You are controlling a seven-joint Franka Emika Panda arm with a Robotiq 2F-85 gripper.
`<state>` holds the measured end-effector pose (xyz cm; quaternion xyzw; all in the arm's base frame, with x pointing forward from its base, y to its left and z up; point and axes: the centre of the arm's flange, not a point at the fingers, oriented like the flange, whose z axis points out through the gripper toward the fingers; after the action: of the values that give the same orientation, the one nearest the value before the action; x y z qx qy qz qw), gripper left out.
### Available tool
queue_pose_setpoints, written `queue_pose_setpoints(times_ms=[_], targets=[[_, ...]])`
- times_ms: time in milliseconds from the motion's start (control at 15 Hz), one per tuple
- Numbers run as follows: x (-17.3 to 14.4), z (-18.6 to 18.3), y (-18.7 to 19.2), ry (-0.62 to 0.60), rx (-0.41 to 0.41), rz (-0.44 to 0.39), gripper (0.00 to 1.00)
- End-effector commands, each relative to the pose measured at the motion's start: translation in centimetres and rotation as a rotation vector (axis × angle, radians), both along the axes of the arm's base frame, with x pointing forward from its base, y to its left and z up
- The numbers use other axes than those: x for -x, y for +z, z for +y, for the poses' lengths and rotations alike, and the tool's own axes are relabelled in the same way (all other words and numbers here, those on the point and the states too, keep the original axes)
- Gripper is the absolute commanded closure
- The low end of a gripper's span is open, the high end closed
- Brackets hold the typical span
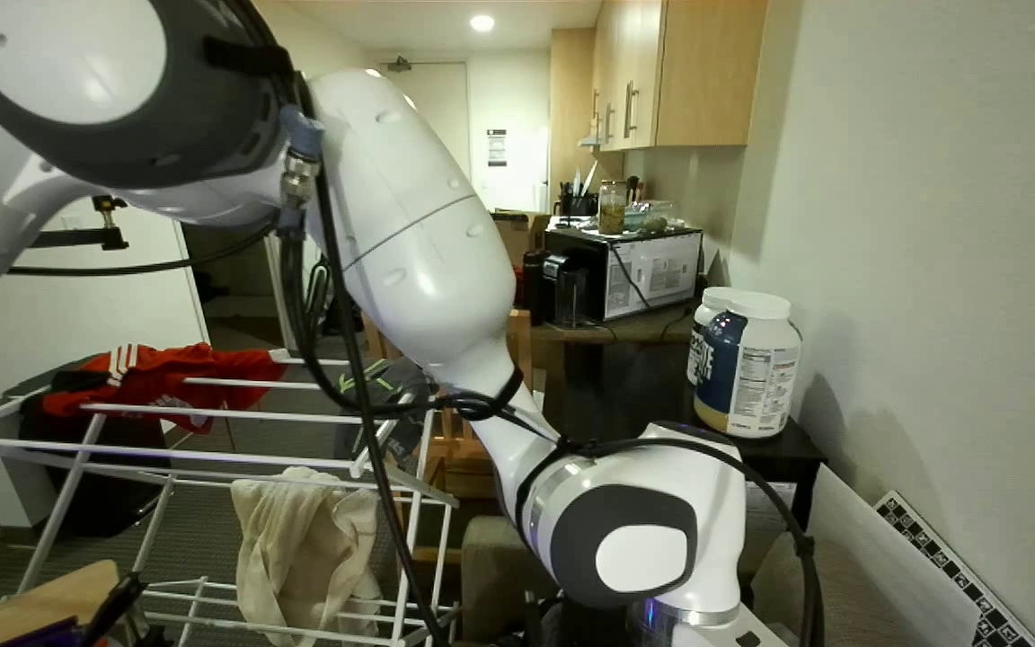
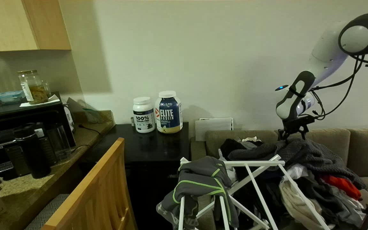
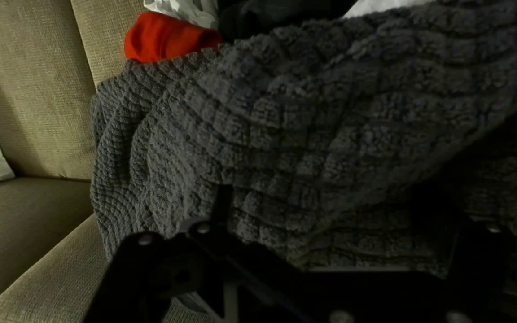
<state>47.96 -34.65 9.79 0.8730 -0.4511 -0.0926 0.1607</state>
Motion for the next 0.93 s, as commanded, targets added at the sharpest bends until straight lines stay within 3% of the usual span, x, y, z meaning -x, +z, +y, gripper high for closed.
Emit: queue_pose_setpoints(times_ms=[0,733,867], targets=[[-0.2,-0.4,-0.8,-0.017,0.009,-0.009,0.27],[-2.1,-1.7,0.9,-0.041,-0.008,-0.053,0.99],[-2.4,-1.5,1.8,-0.034,-0.025,-0.062,1.0]])
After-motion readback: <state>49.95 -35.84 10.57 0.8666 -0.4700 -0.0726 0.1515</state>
